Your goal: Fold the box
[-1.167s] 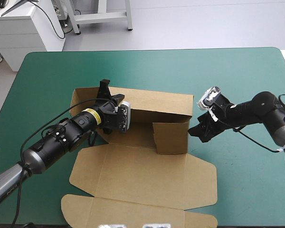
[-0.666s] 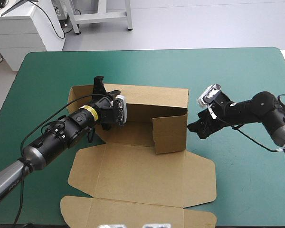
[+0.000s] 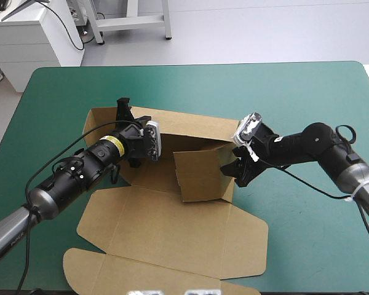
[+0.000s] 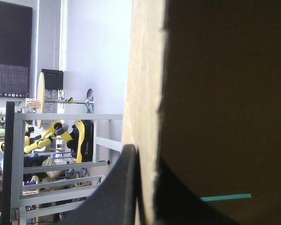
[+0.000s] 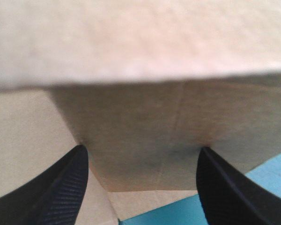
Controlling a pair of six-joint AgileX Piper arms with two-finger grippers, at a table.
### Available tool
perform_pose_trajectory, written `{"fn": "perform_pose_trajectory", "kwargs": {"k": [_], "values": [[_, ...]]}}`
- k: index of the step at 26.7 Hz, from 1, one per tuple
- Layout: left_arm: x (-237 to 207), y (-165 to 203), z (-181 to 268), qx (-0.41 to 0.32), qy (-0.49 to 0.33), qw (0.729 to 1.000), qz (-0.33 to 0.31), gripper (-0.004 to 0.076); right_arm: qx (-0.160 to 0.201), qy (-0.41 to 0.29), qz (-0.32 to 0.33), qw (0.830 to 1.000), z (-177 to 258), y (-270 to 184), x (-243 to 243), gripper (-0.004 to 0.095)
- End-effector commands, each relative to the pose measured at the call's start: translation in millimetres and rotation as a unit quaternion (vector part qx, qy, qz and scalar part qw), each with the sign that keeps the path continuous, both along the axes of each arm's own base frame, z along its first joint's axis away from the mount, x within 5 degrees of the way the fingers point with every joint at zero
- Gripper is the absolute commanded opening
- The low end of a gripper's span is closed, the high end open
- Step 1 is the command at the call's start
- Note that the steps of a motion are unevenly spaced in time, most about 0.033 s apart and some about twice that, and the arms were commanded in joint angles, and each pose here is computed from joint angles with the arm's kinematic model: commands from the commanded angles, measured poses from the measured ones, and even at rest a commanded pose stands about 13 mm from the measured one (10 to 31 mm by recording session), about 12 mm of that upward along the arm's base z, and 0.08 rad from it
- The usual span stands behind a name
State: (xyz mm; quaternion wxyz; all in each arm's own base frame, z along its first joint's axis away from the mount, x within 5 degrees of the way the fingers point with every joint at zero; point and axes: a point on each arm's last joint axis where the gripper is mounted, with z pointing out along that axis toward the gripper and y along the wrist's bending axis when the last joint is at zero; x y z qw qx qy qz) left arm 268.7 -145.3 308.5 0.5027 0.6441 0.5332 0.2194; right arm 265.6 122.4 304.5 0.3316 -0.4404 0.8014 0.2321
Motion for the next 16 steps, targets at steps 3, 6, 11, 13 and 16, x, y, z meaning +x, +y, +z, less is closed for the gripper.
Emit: {"fn": "perform_pose_trajectory", "kwargs": {"k": [3,6,11,13,16], "values": [[-2.5,6.3,-5.6,0.010,0.044,0.998,0.031,-0.0008,0.053,-0.010,0.010,0.999,22.8,14.7,-10.2,0.0617],[-2.5,6.5,-5.8,0.012,0.044,0.998,0.031,-0.0008,0.052,-0.011,0.009,0.999,22.7,14.6,-10.0,0.0614],[-2.5,6.4,-5.6,0.012,0.044,0.999,0.031,-0.0008,0.109,0.040,0.049,0.992,28.3,22.4,-21.2,0.0601],[-2.5,6.3,-5.5,0.011,0.043,0.999,0.030,-0.0008,0.125,0.052,0.071,0.988,31.6,24.7,-25.5,0.0601],[-2.4,6.2,-5.4,0.011,0.042,0.999,0.030,-0.0008,0.141,0.069,0.100,0.983,38.6,27.1,-31.2,0.0600]]}}
